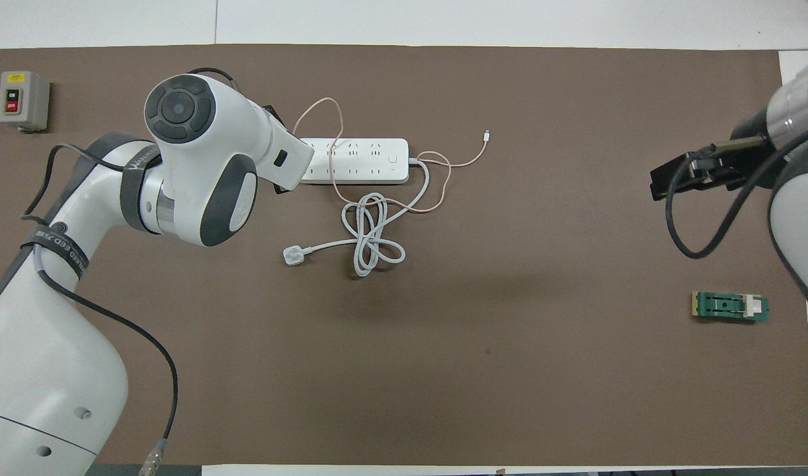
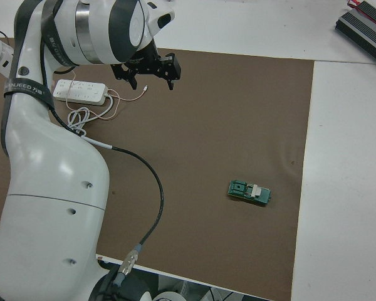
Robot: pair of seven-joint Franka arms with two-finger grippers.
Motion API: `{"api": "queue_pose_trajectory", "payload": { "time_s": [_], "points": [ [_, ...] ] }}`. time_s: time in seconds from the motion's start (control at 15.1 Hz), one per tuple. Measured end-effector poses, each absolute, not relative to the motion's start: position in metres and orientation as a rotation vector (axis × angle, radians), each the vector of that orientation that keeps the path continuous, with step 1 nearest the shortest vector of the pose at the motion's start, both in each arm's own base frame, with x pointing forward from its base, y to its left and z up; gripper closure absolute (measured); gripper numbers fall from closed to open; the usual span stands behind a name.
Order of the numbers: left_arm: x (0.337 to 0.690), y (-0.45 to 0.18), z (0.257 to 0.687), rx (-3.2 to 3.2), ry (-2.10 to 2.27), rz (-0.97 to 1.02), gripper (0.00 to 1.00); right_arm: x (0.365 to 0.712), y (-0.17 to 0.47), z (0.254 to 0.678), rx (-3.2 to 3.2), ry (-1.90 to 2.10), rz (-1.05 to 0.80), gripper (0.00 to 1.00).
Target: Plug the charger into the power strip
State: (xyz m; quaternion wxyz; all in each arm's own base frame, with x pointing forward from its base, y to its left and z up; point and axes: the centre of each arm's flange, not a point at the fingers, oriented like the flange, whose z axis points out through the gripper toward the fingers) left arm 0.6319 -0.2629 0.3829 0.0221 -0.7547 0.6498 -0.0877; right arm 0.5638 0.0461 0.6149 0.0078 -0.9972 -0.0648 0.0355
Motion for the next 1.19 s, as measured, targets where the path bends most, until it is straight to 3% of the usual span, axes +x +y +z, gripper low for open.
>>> {"api": "queue_pose_trajectory", "payload": {
  "time_s": [0.26,1.19],
  "points": [
    [0.635,-0.263,0.364,-2.243,2.057,-0.227,0.71,0.53,0.034,0.613,-3.133,-0.179,0.198,0.0],
    [0.632,-0.274,0.355,-2.215,2.073,-0.269,0.71,0.53,0.029,0.618,-3.159,-0.121,0.13,0.0]
  ]
}}
